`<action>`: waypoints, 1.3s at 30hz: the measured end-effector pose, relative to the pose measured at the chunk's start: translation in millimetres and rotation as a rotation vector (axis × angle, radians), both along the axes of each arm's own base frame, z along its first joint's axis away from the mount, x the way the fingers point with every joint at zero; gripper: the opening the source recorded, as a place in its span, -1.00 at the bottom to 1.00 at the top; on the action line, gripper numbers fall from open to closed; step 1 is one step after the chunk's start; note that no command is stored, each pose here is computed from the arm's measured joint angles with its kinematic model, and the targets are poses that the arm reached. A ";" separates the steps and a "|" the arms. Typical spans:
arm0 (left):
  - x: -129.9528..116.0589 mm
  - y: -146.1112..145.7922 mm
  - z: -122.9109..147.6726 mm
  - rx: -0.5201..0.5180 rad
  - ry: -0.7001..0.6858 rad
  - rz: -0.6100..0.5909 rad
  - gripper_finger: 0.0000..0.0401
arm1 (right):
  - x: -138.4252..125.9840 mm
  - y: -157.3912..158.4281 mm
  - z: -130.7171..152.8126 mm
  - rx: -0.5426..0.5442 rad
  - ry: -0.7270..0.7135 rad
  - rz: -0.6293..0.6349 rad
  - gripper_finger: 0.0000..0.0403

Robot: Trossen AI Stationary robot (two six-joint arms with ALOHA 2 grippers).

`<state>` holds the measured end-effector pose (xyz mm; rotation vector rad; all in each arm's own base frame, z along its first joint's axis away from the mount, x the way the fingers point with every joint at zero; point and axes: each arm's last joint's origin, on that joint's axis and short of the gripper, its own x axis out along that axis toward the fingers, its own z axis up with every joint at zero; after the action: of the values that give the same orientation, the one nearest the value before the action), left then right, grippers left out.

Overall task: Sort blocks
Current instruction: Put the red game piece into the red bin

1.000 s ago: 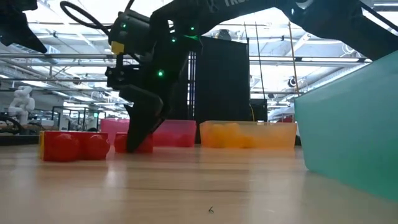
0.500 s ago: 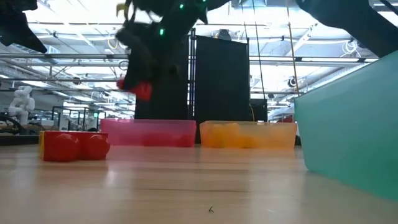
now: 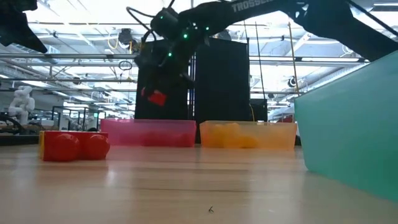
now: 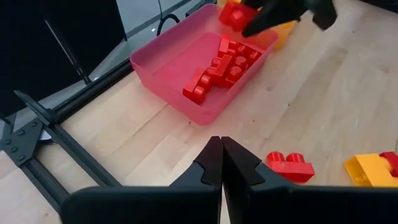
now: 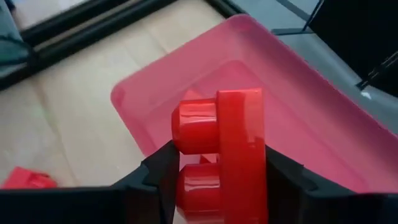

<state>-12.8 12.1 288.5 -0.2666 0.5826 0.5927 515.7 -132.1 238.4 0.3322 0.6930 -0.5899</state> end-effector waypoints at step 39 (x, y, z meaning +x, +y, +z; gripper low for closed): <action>-0.4 0.9 0.2 0.029 0.006 0.020 -0.99 | 60.7 152.7 -70.5 0.066 -0.322 0.057 0.76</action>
<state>-13.2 13.0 288.7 -0.2438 0.5773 0.6214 576.4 20.6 167.8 0.4562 0.4109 -0.4461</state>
